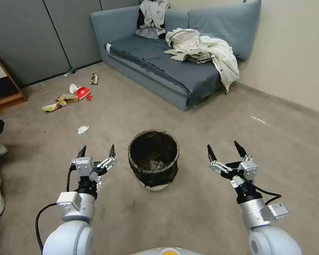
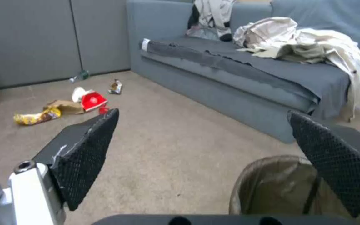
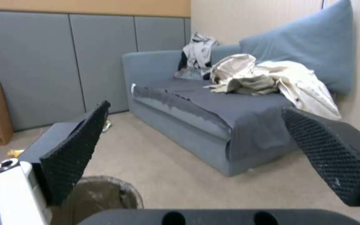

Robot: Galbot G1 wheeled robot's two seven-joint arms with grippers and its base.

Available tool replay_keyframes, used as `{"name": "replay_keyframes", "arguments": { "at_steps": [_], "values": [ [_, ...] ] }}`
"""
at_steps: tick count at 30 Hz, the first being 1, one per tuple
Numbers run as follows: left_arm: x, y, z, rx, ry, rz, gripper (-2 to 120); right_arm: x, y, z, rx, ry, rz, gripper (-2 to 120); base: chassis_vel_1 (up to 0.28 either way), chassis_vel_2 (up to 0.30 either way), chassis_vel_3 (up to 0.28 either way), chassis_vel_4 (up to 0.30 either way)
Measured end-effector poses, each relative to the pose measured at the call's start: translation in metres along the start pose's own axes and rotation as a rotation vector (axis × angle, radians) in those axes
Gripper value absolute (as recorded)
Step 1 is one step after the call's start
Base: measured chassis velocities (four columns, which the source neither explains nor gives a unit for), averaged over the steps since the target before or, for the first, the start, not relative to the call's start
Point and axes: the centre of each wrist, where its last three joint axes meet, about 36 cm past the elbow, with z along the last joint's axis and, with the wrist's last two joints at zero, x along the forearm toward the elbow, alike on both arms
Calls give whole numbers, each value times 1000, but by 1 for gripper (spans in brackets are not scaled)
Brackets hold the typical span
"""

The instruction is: Pick up the trash can from the floor.

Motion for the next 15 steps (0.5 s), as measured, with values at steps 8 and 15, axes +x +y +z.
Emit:
{"name": "replay_keyframes", "arguments": {
  "at_steps": [8, 15],
  "values": [
    [-32, 3, -3, 143, 167, 49, 100, 1, 0, 1, 1, -3, -19, 100, 0, 0, 0, 0],
    [-59, 12, 1, 241, 321, 127, 100, -7, 0, -1, 3, -3, -42, 100, 0, 0, 0, 0]
  ]
}}
